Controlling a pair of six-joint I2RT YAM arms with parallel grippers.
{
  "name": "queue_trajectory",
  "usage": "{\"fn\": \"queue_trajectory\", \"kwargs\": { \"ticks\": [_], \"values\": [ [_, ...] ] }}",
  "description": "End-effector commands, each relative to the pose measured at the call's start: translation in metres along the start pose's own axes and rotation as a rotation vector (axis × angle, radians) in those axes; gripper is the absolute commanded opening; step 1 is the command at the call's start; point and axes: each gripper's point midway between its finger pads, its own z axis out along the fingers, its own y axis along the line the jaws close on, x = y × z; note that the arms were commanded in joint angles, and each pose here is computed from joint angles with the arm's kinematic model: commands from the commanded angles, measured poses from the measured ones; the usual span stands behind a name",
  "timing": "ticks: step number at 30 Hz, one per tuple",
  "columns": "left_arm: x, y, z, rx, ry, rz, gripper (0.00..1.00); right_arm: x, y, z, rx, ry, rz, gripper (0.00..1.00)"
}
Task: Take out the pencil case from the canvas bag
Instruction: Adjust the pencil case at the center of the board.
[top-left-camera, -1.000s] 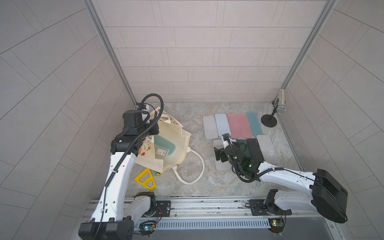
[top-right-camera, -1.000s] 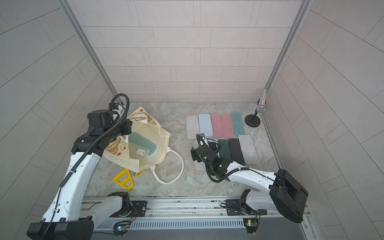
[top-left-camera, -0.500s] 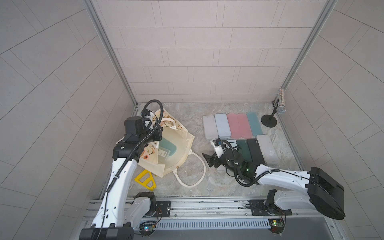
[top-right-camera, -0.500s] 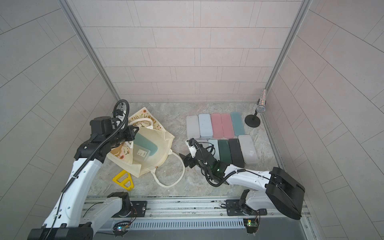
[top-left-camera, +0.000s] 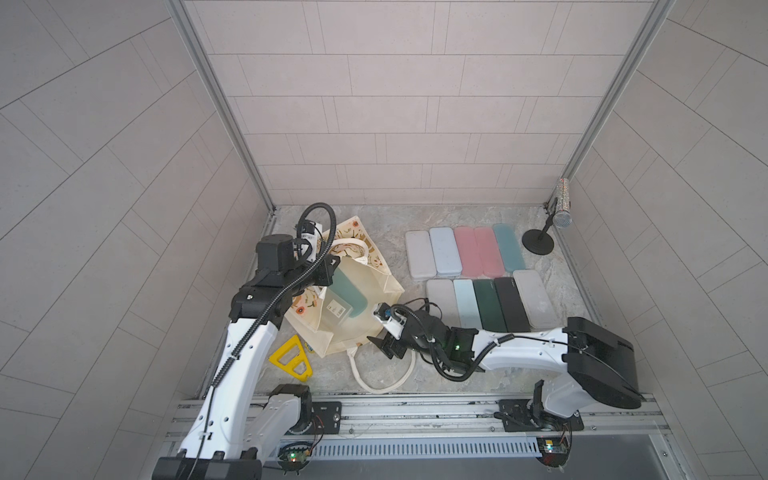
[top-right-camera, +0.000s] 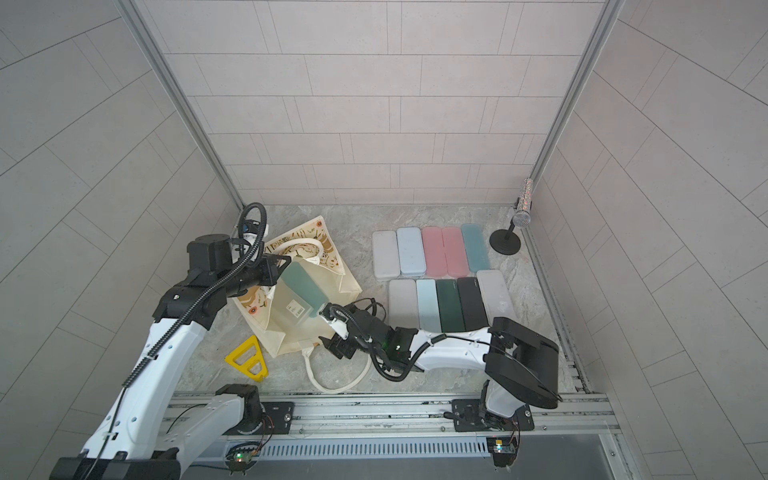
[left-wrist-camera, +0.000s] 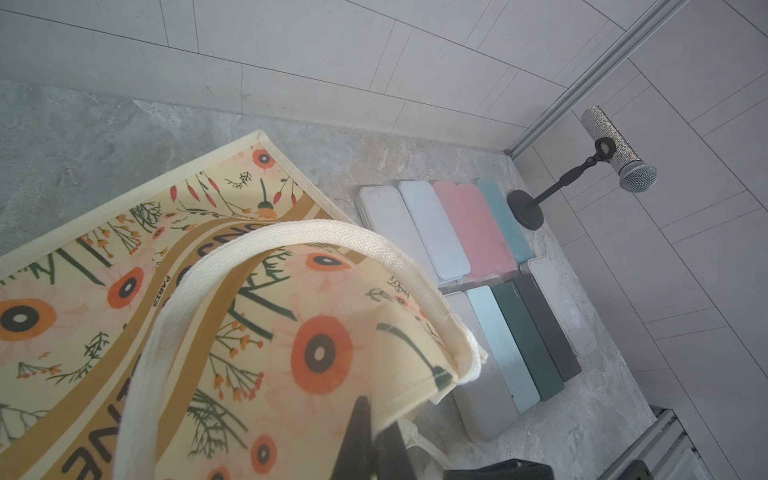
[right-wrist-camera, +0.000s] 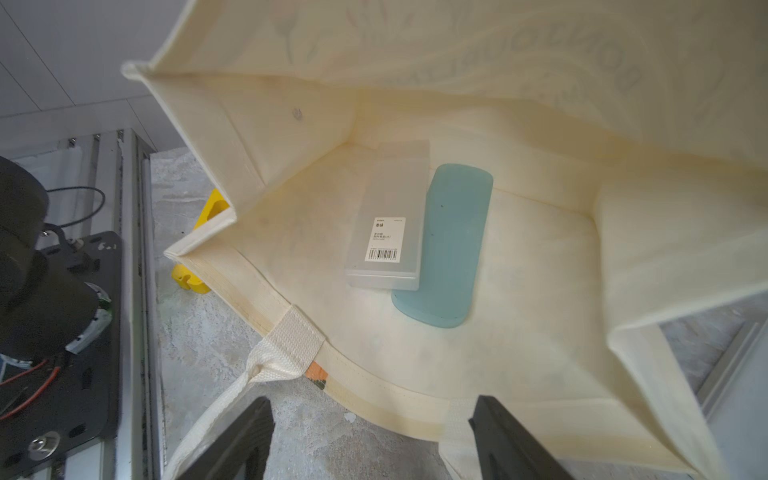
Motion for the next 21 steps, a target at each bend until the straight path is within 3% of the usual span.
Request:
{"fn": "queue_trajectory", "kwargs": {
  "ticks": [1,6,21],
  "values": [
    [-0.010,-0.009,-0.005,0.030,-0.041,0.037,0.00,-0.001,0.009,0.015,-0.013,0.020,-0.072,0.78],
    [-0.010,-0.011,-0.005,0.034,-0.036,0.039,0.00,0.001,0.023,0.038,0.012,0.062,-0.158,0.78],
    [-0.014,-0.018,-0.010,0.041,-0.014,0.034,0.00,-0.001,0.010,0.107,0.012,0.017,-0.053,0.74]
  ]
}}
